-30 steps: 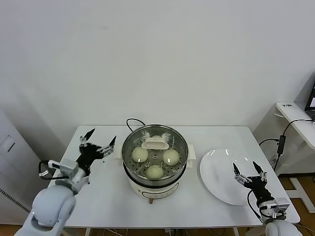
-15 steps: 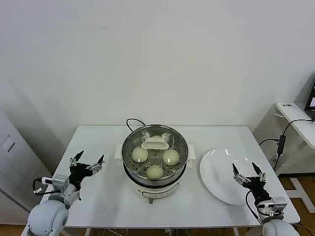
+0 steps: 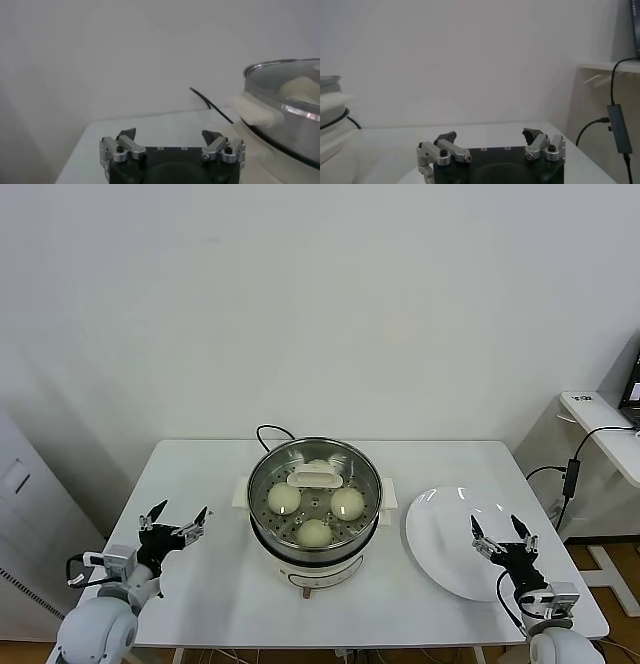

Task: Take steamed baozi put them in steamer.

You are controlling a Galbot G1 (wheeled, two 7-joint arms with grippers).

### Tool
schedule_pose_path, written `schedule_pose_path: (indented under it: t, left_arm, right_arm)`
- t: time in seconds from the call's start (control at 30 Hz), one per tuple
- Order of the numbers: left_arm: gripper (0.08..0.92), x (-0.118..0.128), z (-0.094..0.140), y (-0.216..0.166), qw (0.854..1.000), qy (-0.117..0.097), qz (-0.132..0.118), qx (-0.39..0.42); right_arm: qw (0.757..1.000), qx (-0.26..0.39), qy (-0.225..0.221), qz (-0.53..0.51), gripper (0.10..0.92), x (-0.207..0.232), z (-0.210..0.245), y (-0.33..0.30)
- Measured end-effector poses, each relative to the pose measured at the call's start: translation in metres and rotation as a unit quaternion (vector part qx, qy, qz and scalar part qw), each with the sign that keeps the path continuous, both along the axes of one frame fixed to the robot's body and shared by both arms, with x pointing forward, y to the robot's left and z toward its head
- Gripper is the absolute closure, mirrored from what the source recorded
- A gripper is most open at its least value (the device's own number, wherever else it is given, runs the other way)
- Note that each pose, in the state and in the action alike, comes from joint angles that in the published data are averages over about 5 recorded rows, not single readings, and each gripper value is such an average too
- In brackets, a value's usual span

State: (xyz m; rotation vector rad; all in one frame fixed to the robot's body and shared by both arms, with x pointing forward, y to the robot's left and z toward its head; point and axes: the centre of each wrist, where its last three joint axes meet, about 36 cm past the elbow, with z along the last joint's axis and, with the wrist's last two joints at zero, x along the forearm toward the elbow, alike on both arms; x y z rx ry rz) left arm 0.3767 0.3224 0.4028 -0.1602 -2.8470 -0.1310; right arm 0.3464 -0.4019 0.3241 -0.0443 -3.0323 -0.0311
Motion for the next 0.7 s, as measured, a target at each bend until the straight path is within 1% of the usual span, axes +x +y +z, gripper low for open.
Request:
schedule_pose_path:
  t: [0.47,0.7]
  left_arm:
    - [0.177,-0.005,-0.007,0.009,1.0,0.011,0.017,0.001]
    - [0.177,-0.01,-0.011,0.01,1.0,0.018,0.02,0.002]
  right_arm:
    - [1.0,-0.006,0.007,-0.003,0.2,-0.004,0.002,-0.004]
    - [1.0,-0.006,0.011,-0.003,0.2,-0.007,0.0,-0.004]
